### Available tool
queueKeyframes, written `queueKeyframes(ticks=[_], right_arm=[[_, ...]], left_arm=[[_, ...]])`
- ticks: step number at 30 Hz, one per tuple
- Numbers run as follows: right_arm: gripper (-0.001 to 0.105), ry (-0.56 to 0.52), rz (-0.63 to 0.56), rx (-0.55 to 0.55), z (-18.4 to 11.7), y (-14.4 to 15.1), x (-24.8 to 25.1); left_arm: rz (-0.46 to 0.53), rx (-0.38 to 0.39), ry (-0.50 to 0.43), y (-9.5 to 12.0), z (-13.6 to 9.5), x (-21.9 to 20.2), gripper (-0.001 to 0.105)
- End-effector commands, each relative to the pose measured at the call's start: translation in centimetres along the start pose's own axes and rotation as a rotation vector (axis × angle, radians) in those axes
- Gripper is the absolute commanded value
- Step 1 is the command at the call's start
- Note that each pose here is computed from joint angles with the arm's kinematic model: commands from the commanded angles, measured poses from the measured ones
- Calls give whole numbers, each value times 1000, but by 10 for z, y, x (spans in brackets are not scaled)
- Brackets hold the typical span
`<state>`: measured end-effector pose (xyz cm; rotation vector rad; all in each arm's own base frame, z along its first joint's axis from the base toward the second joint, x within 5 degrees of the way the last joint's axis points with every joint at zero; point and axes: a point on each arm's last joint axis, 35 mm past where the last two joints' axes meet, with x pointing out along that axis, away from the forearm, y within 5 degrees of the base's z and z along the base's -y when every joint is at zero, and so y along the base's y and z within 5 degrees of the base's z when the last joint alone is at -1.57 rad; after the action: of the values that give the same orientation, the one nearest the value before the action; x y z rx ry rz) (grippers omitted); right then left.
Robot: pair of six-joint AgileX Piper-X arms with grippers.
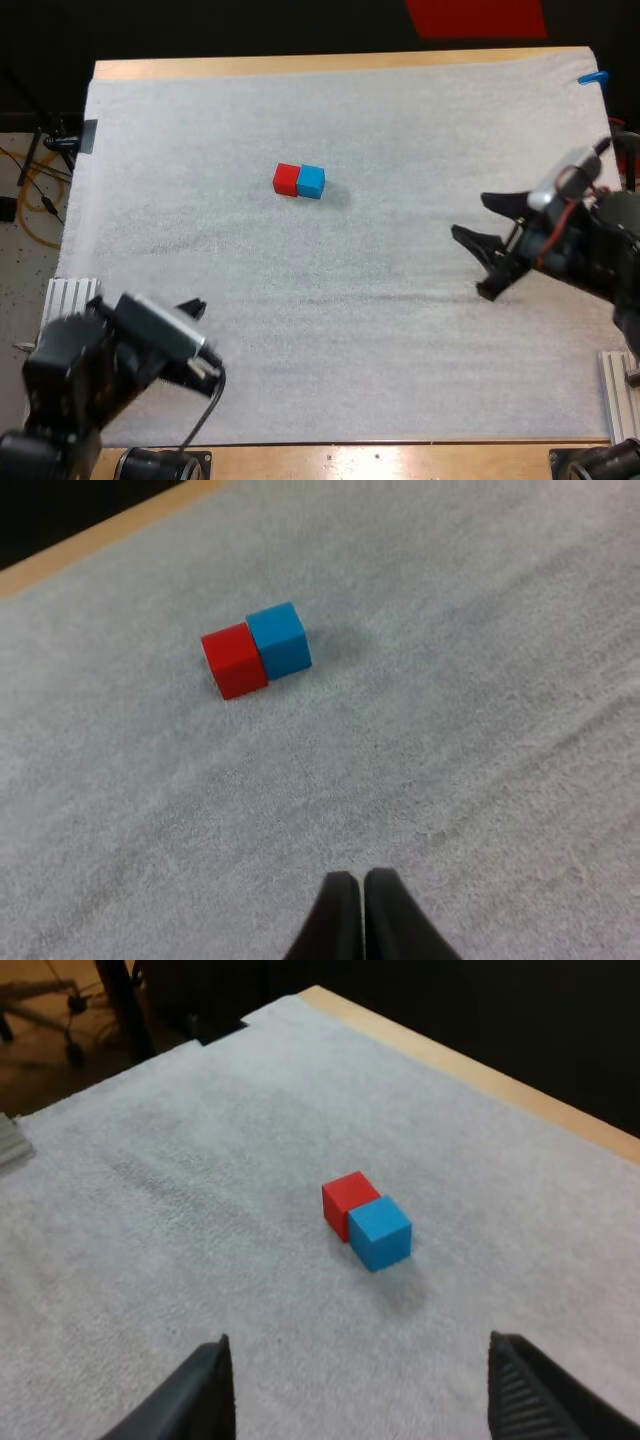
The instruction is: Stack red cube on blue cube
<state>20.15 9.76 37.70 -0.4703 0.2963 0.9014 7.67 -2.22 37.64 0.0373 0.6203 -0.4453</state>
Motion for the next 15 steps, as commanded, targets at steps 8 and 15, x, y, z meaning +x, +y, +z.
queueKeyframes(ticks=[8,15], right_arm=[[71,34,104,-136,31,-7,69],[71,68,164,-233,48,-13,134]], left_arm=[[18,10,-74,-7,-11,-22,20],[18,10,-73,-7,-11,-22,62]])
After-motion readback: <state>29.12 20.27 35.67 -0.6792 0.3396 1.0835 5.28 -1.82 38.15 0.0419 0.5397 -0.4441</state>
